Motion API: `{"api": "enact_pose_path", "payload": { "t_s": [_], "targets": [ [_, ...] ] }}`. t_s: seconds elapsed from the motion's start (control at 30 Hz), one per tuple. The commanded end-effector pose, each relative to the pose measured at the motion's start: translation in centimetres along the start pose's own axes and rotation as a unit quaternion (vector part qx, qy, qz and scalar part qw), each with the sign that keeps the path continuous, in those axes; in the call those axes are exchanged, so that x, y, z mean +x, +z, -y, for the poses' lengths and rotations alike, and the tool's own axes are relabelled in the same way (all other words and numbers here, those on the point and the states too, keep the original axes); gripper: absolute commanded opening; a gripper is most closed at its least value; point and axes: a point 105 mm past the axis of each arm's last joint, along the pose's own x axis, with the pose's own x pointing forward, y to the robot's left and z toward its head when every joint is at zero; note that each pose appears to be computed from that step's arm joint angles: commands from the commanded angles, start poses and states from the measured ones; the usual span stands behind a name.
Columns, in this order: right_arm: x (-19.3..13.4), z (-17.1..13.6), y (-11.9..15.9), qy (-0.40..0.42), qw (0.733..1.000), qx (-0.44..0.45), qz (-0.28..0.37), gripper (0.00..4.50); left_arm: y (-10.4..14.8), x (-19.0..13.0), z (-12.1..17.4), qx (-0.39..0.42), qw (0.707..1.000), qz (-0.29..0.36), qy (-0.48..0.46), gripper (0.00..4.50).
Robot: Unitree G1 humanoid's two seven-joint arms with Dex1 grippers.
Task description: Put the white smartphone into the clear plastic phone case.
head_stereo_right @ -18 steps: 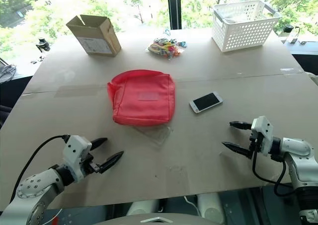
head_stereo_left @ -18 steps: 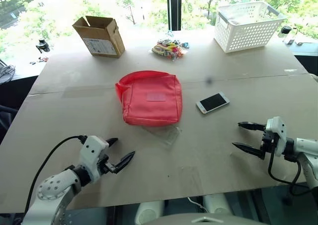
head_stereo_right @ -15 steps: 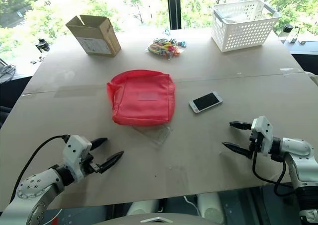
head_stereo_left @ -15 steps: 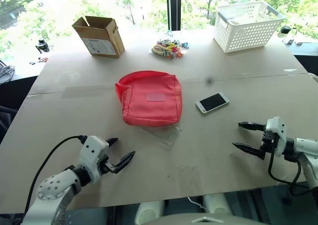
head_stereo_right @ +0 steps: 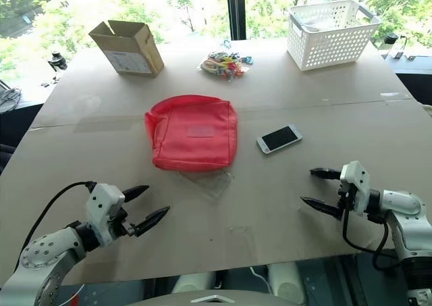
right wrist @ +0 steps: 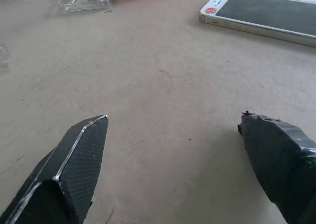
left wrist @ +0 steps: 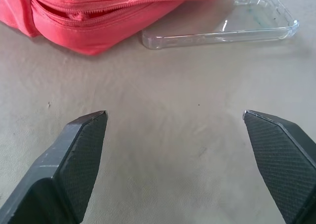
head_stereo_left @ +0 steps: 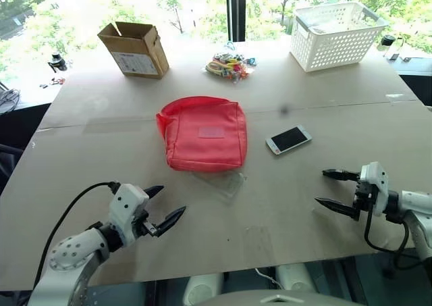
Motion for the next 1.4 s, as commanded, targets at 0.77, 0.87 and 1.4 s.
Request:
{"api": "enact_pose_path", "payload": {
  "t_s": [0.77,0.87,1.4],
  "targets": [
    [4.4,-3.9,8.7,0.083,0.989,-0.038,0.115,4.50,5.9,6.1,-2.4,0.137,0.983,0.036,-0.117,4.49],
    [4.4,-3.8,9.2,0.078,0.989,-0.044,0.116,4.50,4.6,6.8,-3.1,0.152,0.980,0.000,-0.132,4.49],
    [3.9,-3.5,9.3,0.063,0.991,-0.055,0.104,4.50,4.7,10.1,-2.8,0.172,0.971,0.004,-0.164,0.82]
  ]
}}
